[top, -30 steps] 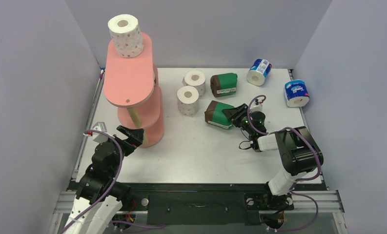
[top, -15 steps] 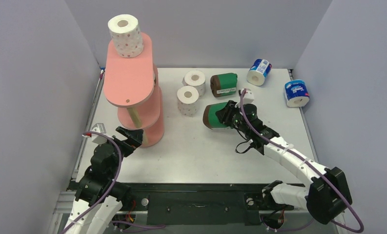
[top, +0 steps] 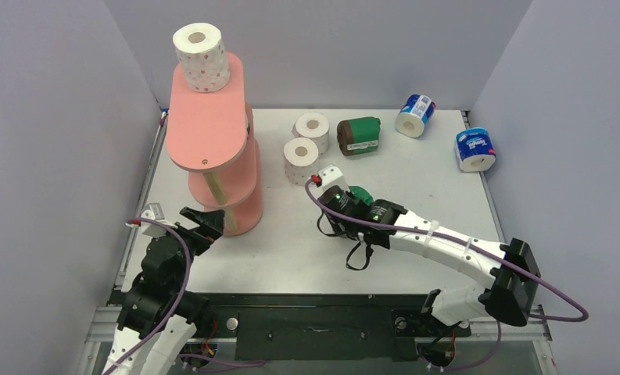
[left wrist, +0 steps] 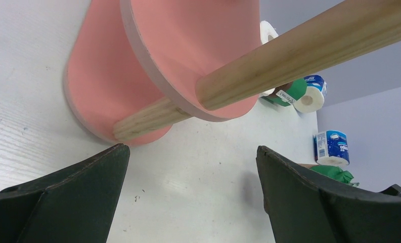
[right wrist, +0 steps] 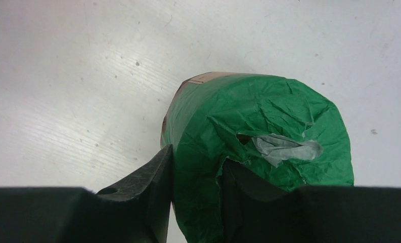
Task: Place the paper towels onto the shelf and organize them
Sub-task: Adjust the paper towel at the center of the board.
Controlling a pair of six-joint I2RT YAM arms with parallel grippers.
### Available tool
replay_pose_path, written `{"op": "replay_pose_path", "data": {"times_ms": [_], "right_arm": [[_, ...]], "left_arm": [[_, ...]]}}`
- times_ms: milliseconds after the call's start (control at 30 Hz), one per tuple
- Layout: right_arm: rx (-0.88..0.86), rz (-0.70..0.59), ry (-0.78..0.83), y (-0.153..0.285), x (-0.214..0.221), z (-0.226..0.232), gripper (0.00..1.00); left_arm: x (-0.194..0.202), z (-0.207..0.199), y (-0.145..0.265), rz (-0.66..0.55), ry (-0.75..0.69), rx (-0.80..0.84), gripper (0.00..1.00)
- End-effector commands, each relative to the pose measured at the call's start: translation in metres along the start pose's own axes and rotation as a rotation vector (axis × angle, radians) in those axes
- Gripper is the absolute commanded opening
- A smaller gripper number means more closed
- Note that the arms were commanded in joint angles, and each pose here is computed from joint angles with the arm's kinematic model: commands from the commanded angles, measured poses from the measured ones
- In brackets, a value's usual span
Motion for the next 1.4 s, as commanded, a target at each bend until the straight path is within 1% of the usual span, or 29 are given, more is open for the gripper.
{"op": "replay_pose_path", "data": {"times_ms": [0,67,267,367,633,733,800,833,900,967,1167,1367], "right_arm": [[0.11,0.033,0.154,0.007,-0.012,0.002,0.21],[0.103,0.04,0.185,0.004,-0.015,0.01,0.21],[0.037,0.042,0.206,-0.006,-0.018,0.026,0.22],[0.006,0.07,0.226,-0.014,-0.013,0.034,0.23],[-0.064,0.09,0.219,-0.023,-0.005,0.045,0.27],[-0.084,0.096,0.207,-0.025,-0.002,0.048,0.31],[-0.093,0.1,0.2,-0.026,0.0,0.049,0.37],[-0.096,0.102,0.198,-0.027,0.001,0.049,0.43],[-0.107,0.102,0.192,-0.027,0.003,0.051,0.5],[-0.114,0.1,0.185,-0.027,0.005,0.052,0.54],[-0.122,0.066,0.159,-0.017,0.0,0.049,0.61],[-0.127,-0.039,0.089,0.017,-0.022,0.031,0.69]], "left_arm": [[-0.002,0.0,0.003,-0.011,0.015,0.007,0.96],[-0.002,-0.001,0.004,-0.011,0.018,0.01,0.96],[-0.002,0.0,0.004,-0.011,0.016,0.003,0.96],[-0.001,0.0,0.004,-0.008,0.018,0.002,0.96],[0.001,0.002,0.001,-0.001,0.018,-0.003,0.96],[0.002,0.002,0.001,0.002,0.019,0.0,0.96],[0.002,0.003,0.001,0.002,0.019,-0.001,0.96],[0.002,0.003,0.001,0.003,0.019,-0.001,0.96],[0.002,0.003,0.001,0.001,0.018,-0.002,0.96],[0.002,0.003,0.001,0.0,0.019,-0.001,0.96],[0.002,0.004,0.001,0.002,0.019,-0.005,0.96],[0.002,0.003,0.0,-0.001,0.019,-0.001,0.96]]}}
Point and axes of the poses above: each gripper's point midway between its finger pads, its own y axis back along the fingers, its own z axis along the line the jaws close on, x = y × z, the point moved 7 cm from there along y, back along the fingers, and after that the axes turned 14 degrees about y, right-handed, at the moved point
